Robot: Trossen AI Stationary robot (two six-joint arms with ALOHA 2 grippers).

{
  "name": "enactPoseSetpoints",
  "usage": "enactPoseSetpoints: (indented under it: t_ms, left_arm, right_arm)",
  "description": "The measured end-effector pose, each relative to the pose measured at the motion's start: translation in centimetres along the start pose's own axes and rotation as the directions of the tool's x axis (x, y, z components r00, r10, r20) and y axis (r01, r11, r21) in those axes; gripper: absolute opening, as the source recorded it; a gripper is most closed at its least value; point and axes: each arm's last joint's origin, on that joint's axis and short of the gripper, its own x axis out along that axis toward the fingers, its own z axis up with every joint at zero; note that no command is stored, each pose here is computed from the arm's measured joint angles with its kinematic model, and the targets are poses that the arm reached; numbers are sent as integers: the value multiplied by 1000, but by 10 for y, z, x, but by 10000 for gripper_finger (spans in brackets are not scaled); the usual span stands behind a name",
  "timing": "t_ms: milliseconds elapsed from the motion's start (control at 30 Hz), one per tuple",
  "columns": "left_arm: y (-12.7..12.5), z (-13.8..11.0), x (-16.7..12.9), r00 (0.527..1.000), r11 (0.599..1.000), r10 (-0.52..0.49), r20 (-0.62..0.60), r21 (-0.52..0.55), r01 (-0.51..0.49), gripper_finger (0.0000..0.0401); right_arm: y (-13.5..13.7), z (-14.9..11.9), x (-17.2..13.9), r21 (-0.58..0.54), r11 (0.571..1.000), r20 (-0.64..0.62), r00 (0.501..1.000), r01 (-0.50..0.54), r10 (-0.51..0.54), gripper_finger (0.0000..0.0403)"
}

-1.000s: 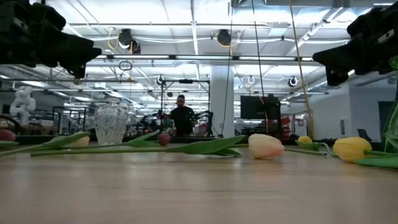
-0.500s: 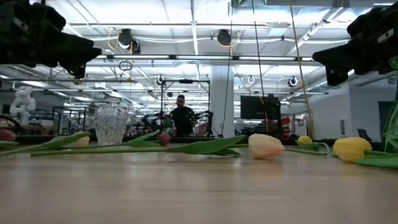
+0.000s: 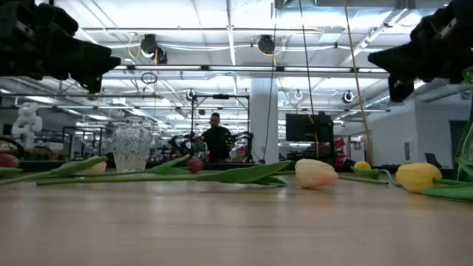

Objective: Sort flowers into vase by color
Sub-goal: Put the top yellow flower into the transparent green vase

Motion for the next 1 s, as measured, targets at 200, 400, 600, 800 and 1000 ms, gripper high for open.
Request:
enactPoseSetpoints:
  t_ms: [200,400,600,800,1000]
  left_arm:
    - [0,0,0,1000,1000,0,0,0,0,141]
    - [0,0,0,1000,1000,0,0,0,0,141]
    - [0,0,0,1000,1000,0,0,0,0,141]
    - [0,0,0,1000,1000,0,0,0,0,141]
    - [0,0,0,1000,1000,0,0,0,0,141]
  right_arm:
    - [5,37,3,-87,979,86,980,186,-179,0]
    - [17,90,15,-158,927,152,936,340,-317,0]
    - [29,130,24,-17,949,205,930,316,-306,0]
    - [35,153,32,-59,940,226,922,335,-315,0]
    - [40,181,52,-203,873,222,889,444,-400,0]
